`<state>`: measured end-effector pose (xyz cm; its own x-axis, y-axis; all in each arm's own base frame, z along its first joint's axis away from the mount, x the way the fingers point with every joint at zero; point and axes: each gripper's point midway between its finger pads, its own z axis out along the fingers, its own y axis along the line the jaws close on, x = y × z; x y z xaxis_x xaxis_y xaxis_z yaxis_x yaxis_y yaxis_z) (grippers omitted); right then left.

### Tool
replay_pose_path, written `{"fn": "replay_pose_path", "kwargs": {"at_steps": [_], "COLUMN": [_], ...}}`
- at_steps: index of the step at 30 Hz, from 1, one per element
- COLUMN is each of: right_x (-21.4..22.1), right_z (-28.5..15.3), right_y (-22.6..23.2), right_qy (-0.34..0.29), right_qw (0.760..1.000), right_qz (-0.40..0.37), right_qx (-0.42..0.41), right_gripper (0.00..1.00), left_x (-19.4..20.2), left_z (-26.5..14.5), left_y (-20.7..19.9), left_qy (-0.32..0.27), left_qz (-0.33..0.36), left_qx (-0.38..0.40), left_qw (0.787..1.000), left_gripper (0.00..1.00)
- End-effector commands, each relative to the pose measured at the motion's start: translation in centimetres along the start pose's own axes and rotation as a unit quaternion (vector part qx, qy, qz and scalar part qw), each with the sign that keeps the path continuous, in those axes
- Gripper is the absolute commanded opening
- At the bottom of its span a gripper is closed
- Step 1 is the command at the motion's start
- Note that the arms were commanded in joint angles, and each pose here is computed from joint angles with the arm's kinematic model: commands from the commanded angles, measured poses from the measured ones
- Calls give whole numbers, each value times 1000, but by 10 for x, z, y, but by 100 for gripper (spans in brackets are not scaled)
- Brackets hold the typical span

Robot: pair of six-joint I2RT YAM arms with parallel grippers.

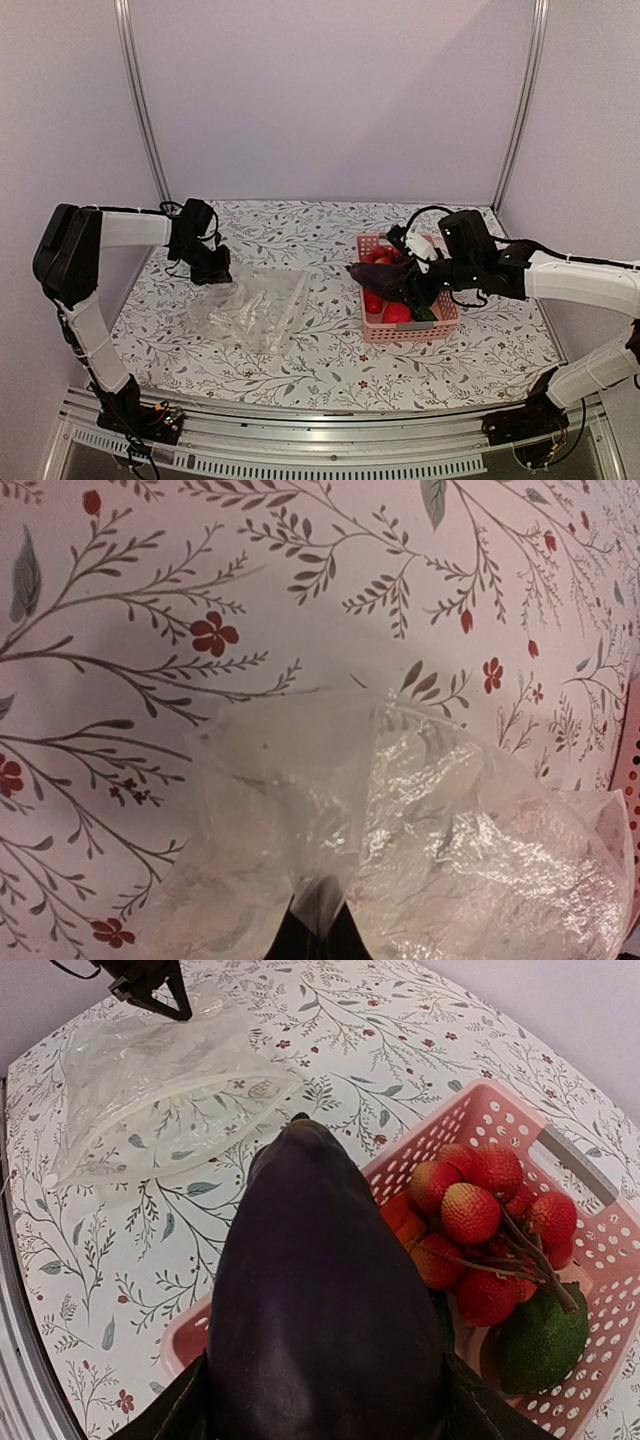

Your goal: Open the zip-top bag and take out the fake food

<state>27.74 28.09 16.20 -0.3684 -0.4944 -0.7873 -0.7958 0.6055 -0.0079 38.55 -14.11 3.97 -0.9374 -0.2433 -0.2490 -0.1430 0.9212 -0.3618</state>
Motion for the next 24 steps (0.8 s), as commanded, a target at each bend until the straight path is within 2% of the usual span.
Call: {"fn": "replay_pose_path", "kwargs": {"at_steps": [1, 12, 15, 16, 20, 24], "right_x": [9, 70, 84, 87, 94, 84], "right_z": [-18, -17, -13, -12, -9, -11], "right_y": [-32, -58, -63, -65, -68, -71], "right_qy": [-16, 34, 54, 59, 75, 70], "right_qw": [996, 981, 975, 973, 967, 967], "right_qz": [76, 174, 196, 202, 218, 219], "right_qx": [40, 81, 95, 100, 109, 111], "right_gripper": [47, 47, 51, 54, 82, 91], "left_x": [-8, -17, -17, -17, -12, -8], "left_z": [0, -4, -5, -4, -2, -1], "left_y": [0, -10, -11, -11, -16, -23], "left_qy": [1, -6, -6, -6, -2, -7], "left_qz": [-1, 2, -4, -9, -44, -81], "left_qx": [4, 23, 26, 29, 51, 83], "left_qw": [1000, 1000, 1000, 1000, 998, 993], "left_gripper": [0, 0, 0, 0, 0, 0]}}
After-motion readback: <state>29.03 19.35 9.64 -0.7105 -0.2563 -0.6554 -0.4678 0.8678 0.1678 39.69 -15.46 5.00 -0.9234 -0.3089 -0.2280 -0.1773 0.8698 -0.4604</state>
